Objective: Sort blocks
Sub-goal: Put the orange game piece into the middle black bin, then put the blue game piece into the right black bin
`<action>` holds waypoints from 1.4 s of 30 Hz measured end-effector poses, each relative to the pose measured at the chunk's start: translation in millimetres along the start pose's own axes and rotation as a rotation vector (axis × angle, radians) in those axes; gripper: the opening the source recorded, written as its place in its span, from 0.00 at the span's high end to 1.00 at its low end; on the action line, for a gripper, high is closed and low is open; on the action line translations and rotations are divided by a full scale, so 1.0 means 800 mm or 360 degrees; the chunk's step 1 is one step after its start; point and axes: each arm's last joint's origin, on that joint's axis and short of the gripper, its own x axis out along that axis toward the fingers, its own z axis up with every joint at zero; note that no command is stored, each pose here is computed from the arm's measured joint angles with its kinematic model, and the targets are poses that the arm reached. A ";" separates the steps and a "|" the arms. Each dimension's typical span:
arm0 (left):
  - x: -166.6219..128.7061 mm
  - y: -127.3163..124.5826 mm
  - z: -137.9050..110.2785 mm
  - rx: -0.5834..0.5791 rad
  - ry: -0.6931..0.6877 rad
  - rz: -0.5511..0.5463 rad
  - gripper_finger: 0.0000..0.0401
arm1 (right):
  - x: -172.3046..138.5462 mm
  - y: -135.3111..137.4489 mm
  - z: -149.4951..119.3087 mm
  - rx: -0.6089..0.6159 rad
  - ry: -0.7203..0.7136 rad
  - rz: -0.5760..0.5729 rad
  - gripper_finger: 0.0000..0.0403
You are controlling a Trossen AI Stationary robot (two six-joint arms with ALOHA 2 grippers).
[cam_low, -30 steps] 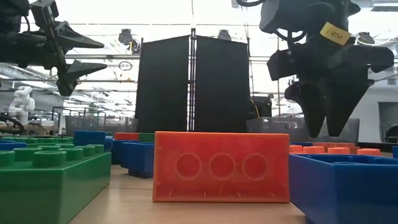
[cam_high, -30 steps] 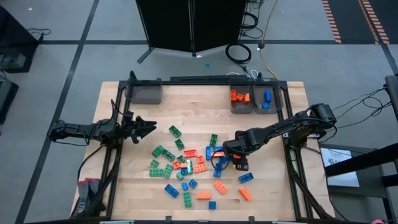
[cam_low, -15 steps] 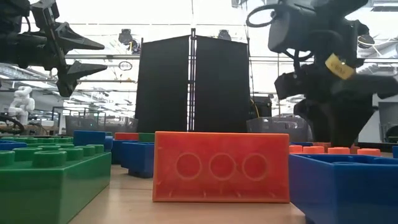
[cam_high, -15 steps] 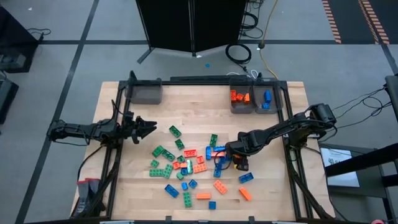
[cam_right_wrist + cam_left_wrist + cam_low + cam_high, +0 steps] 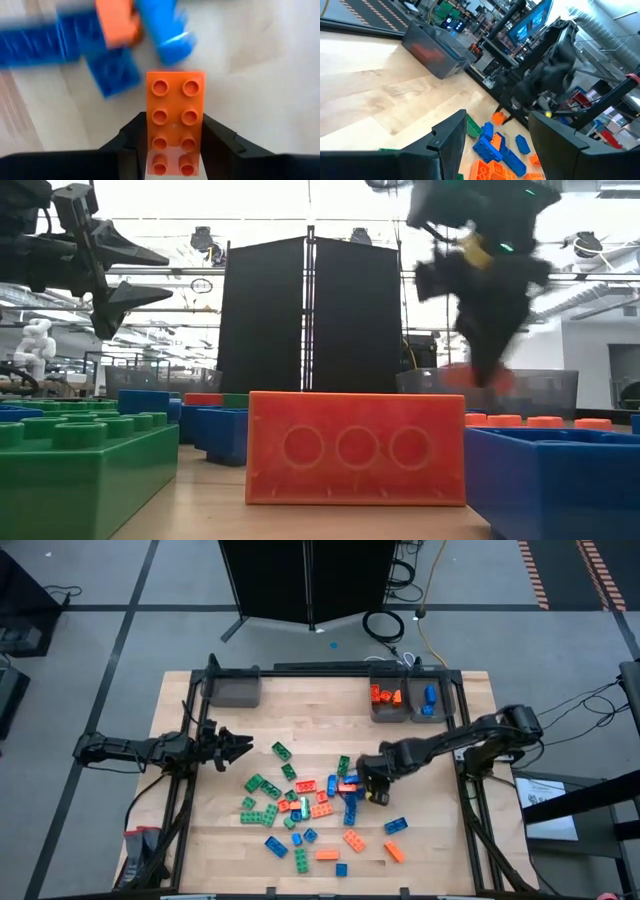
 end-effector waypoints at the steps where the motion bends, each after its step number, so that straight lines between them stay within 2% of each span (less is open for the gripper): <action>1: 0.000 0.000 0.000 -0.0003 0.0000 0.0000 0.46 | -0.010 -0.006 0.009 0.0004 -0.0037 -0.0034 0.71; 6: 0.000 0.000 0.000 -0.0011 0.0004 0.0007 0.46 | -0.053 -0.059 0.046 0.0075 -0.0172 -0.0267 0.71; 11: 0.001 0.001 -0.001 -0.0010 0.0015 0.0017 0.46 | -0.077 -0.147 0.064 0.0275 -0.0174 -0.0471 0.71; 18: 0.001 0.001 -0.002 -0.0048 0.0020 0.0015 0.46 | -0.098 -0.258 0.055 0.0582 -0.0166 -0.0607 0.71; 20: 0.001 0.001 -0.001 -0.0048 0.0019 0.0013 0.46 | -0.101 -0.279 0.050 0.0669 -0.0169 -0.0626 0.71; 22: 0.001 0.001 -0.002 -0.0048 0.0022 0.0013 0.46 | -0.101 -0.293 0.046 0.0707 -0.0186 -0.0546 0.71; 25: 0.001 0.001 -0.002 -0.0048 0.0022 0.0012 0.46 | -0.101 -0.299 0.045 0.0685 -0.0211 -0.0395 0.69; 31: 0.001 0.001 -0.002 -0.0048 0.0023 0.0012 0.46 | -0.102 -0.301 0.047 0.0714 -0.0240 -0.0457 0.35; 33: 0.001 0.001 -0.002 -0.0048 0.0023 0.0012 0.46 | -0.102 -0.301 0.046 0.0742 -0.0236 -0.0475 0.28; 35: 0.001 0.001 -0.002 -0.0048 0.0023 0.0013 0.46 | -0.102 -0.300 0.047 0.0764 -0.0239 -0.0432 0.26; 38: 0.001 0.001 -0.002 -0.0048 0.0023 0.0013 0.46 | -0.104 -0.282 0.051 0.0661 -0.0284 -0.0138 0.27; 42: 0.001 0.001 -0.002 -0.0048 0.0023 0.0013 0.46 | -0.108 -0.218 0.061 0.0357 -0.0294 0.0338 0.32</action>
